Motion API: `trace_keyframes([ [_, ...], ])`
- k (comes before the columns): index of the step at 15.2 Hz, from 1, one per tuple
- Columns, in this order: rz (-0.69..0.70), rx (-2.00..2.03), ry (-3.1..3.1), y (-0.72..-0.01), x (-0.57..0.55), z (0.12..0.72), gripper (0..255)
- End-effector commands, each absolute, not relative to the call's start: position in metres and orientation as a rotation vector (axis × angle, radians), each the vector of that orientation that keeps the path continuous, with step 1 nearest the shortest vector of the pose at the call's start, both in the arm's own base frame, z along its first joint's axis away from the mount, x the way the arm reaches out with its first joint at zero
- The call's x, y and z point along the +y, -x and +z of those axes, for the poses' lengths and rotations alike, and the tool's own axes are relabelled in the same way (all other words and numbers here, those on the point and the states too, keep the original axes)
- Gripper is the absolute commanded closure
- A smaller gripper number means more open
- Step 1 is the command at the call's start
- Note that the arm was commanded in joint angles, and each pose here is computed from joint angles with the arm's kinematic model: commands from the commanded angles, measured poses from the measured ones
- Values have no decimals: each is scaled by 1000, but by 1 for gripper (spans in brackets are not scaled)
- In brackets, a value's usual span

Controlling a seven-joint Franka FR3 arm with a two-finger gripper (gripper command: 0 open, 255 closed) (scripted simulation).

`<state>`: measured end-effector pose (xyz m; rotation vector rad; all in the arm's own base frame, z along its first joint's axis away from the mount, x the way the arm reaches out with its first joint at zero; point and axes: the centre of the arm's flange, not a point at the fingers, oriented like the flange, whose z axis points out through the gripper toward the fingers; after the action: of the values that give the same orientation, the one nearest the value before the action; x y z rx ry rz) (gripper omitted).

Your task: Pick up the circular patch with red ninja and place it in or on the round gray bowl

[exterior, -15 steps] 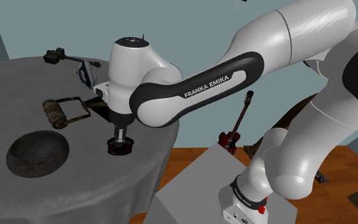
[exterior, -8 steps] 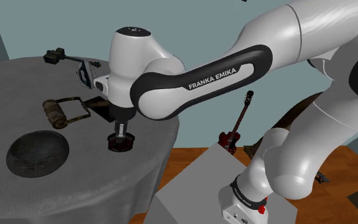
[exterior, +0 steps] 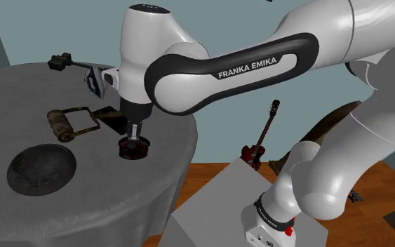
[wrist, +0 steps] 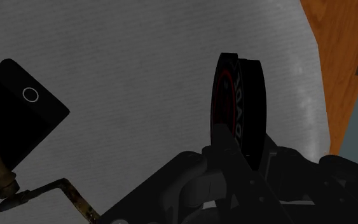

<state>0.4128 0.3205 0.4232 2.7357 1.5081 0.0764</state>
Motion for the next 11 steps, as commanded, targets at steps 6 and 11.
trace_keyframes([
  [6, 76, 1508, -2736, -413, 320, 460, 255],
  [11, 76, 1508, -2736, -413, 320, 487, 255],
])
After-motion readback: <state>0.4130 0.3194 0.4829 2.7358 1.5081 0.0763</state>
